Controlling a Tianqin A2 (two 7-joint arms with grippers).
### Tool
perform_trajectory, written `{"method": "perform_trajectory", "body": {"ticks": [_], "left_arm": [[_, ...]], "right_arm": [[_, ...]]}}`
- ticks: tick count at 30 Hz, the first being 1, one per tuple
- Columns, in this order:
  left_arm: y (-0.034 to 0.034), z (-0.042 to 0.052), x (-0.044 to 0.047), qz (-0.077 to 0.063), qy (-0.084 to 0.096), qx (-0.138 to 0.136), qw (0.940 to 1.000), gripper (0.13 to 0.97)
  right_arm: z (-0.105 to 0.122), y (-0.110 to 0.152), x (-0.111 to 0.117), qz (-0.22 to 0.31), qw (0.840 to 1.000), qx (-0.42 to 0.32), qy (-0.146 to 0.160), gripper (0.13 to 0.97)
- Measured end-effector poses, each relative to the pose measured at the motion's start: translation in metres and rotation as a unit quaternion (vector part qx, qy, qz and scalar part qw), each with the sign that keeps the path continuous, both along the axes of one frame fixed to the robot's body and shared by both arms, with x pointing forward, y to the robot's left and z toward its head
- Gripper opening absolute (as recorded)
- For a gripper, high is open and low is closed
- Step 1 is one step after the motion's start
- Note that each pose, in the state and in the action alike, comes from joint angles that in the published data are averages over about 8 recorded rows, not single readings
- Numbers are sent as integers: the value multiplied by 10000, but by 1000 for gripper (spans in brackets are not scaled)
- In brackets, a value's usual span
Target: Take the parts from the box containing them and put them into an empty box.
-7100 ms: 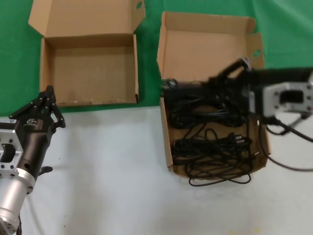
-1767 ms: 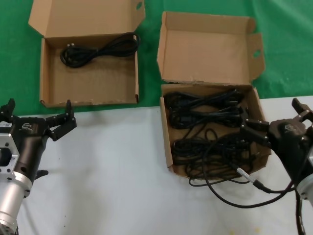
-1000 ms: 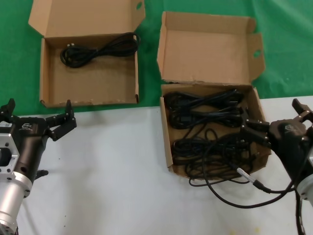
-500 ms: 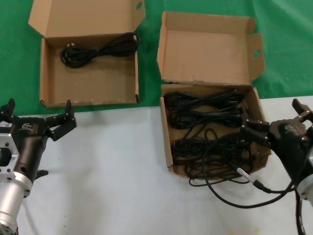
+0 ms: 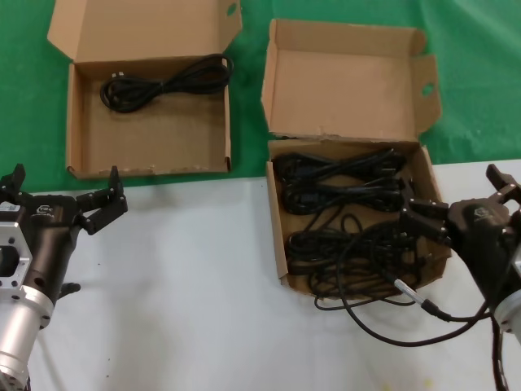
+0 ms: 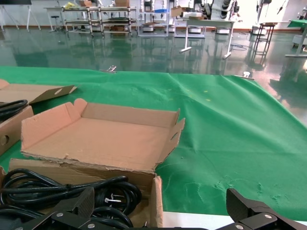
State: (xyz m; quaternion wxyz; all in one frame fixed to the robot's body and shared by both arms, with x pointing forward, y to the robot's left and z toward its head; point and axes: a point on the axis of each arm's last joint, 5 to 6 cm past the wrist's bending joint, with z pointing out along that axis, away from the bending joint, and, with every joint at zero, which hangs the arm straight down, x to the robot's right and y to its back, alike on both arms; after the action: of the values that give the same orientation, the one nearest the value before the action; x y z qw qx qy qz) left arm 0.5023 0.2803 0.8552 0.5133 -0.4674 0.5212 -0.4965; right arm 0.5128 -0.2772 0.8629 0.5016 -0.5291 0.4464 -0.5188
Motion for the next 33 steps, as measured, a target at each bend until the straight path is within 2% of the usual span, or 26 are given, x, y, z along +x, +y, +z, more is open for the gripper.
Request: {"method": "perform_trajectory", "body": {"ticks": [33], "left_arm": [[0, 0, 0, 0, 0, 0, 10000, 966]], "right_arm": [[0, 0, 0, 0, 10000, 0, 0, 966]]}}
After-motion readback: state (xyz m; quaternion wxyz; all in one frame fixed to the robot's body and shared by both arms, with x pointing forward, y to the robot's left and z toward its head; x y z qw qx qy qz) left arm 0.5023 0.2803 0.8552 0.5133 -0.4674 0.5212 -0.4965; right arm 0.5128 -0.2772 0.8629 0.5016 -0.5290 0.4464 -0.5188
